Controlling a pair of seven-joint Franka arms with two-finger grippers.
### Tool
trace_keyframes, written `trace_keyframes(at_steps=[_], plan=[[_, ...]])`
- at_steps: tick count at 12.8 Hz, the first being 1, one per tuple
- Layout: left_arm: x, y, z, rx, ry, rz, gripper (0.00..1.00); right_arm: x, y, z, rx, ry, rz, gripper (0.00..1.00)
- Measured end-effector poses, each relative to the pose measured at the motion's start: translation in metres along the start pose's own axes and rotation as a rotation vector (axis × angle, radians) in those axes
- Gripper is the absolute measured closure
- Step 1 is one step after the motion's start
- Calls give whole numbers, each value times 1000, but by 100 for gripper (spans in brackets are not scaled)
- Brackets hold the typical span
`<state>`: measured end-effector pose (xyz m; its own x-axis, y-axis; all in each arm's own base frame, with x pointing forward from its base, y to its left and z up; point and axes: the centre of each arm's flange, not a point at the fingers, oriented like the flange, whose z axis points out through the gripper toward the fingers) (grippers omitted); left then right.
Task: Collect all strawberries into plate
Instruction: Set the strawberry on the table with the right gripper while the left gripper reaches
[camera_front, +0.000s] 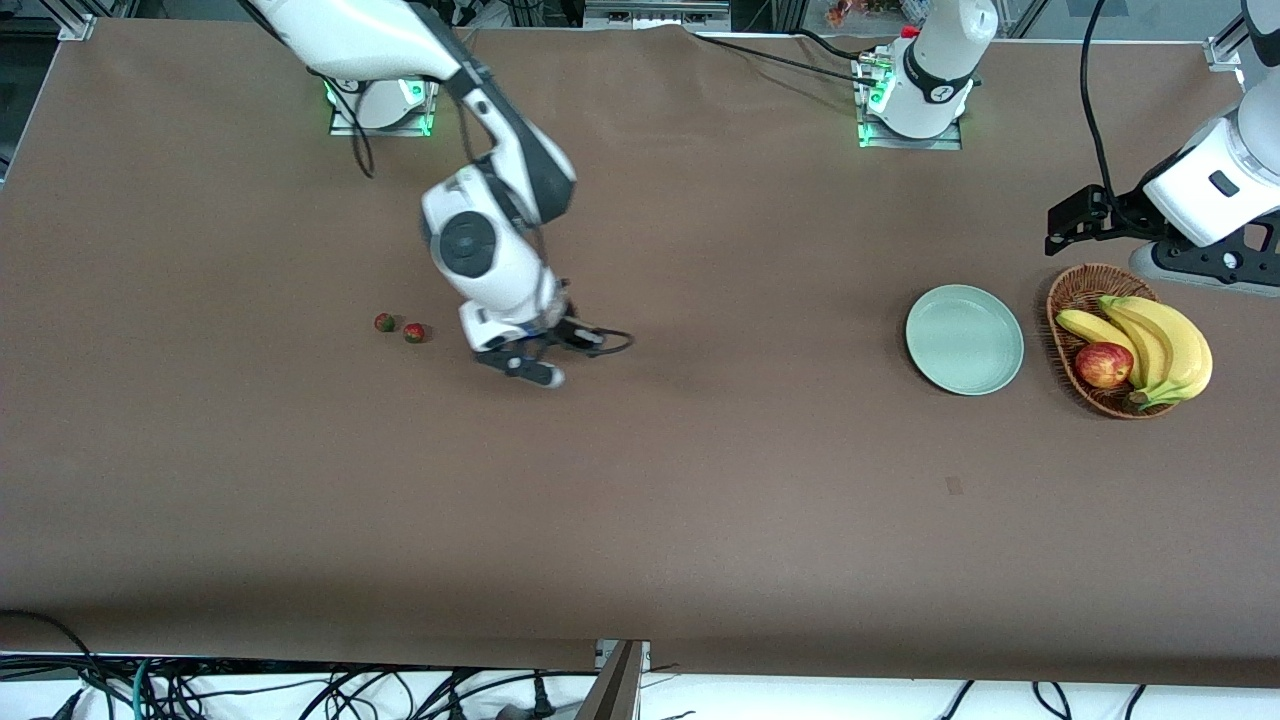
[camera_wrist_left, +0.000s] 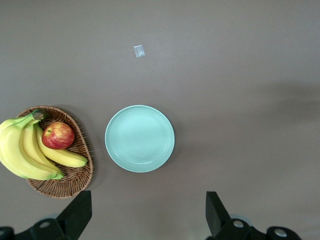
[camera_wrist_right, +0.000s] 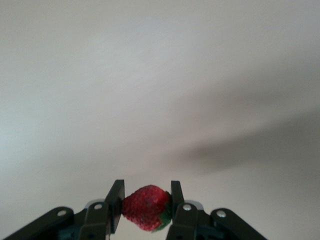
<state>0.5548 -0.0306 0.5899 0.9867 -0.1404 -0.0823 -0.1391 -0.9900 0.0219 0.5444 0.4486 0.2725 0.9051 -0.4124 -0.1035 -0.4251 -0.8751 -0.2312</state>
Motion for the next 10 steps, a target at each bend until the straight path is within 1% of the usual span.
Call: trace_keyframes(at_steps=[1, 4, 6, 8, 9, 10], plan=[[0, 0, 0, 0, 0, 0, 0, -20, -27, 11, 38, 4, 45, 58], [0, 0, 0, 0, 0, 0, 0, -94, -85, 60, 218, 21, 168, 58], [0, 0, 0, 0, 2, 0, 0, -143, -99, 93, 325, 16, 218, 58], [0, 0, -2, 1, 8, 1, 0, -182, -101, 119, 441, 18, 252, 58], [1, 1, -3, 1, 10, 2, 0, -196, -99, 132, 477, 23, 258, 57], [1, 3, -4, 1, 11, 5, 0, -204, -96, 141, 495, 29, 262, 51]])
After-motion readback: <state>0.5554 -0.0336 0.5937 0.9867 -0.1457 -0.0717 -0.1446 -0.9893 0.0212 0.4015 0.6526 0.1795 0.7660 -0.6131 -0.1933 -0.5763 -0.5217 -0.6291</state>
